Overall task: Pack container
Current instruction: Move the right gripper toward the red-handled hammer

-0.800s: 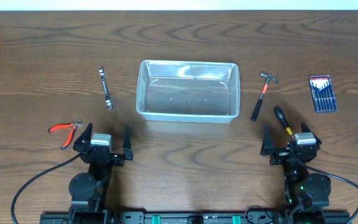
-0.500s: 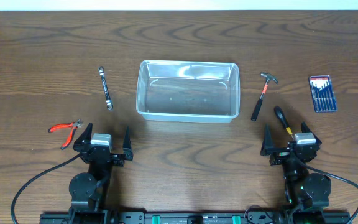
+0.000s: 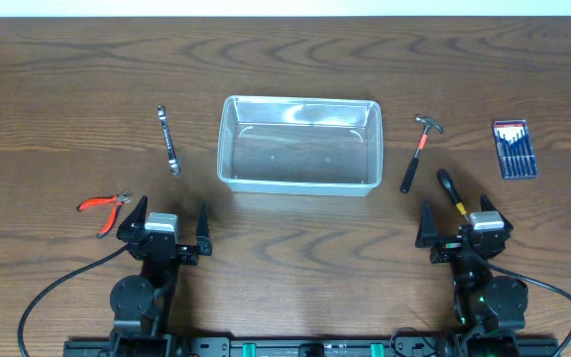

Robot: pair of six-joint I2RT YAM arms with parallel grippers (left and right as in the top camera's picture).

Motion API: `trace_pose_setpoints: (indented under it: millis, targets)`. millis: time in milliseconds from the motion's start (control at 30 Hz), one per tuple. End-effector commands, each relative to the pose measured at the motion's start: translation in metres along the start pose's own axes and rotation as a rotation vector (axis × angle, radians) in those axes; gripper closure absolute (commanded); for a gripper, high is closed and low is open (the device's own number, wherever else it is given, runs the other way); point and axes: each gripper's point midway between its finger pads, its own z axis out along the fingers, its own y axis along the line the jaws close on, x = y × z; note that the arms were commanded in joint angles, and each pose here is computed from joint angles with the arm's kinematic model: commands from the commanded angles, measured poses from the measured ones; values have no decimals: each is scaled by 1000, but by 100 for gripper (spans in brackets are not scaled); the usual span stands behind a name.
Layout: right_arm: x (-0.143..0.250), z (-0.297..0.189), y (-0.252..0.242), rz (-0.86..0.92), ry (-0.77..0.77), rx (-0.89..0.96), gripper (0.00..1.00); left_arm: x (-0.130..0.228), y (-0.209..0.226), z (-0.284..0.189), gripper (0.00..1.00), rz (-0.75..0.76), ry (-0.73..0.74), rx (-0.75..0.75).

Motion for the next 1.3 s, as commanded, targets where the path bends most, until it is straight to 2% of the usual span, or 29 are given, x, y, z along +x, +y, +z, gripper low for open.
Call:
trace_pose_setpoints:
  millis: [0, 1167, 1267]
  targets:
    - [1, 0, 0, 13, -1, 2, 1, 14, -5, 1, 2, 10, 42, 32]
    - [1, 0, 0, 13, -1, 2, 1, 14, -5, 1, 2, 10, 42, 32]
    - [1, 0, 1, 25, -3, -3, 1, 13, 1, 1, 2, 15, 39, -2]
